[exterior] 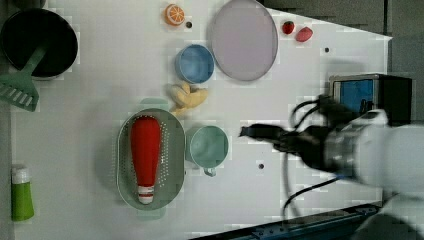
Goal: Pick Ketchup from the table and place it in strainer.
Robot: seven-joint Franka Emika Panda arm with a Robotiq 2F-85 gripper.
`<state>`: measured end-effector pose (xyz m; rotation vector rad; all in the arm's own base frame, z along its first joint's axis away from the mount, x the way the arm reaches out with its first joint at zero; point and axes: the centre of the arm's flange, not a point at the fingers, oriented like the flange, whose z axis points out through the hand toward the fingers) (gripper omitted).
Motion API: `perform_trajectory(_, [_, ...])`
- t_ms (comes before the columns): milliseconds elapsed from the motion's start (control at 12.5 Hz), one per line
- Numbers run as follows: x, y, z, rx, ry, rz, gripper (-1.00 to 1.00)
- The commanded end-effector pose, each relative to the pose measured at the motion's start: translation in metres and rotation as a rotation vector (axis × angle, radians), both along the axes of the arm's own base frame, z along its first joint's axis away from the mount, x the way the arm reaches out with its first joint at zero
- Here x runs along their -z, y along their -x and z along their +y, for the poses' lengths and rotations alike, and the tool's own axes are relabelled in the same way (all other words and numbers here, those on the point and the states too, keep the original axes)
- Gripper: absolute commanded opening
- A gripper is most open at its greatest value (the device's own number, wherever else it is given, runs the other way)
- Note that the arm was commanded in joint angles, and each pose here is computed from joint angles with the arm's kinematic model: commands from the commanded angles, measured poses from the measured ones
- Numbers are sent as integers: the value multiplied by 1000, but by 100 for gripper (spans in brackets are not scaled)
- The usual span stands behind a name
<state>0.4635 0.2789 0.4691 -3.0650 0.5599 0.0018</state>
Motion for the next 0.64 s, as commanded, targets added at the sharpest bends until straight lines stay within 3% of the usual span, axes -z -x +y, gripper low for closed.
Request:
perform_trajectory(80, [-40,-48,-117,231,-8,12,100])
perform_trajectory(320, [-72,-56,-204,290,-9,16,100])
perform_trajectory(640, [-96,-52,-306,456,-28,-29,100])
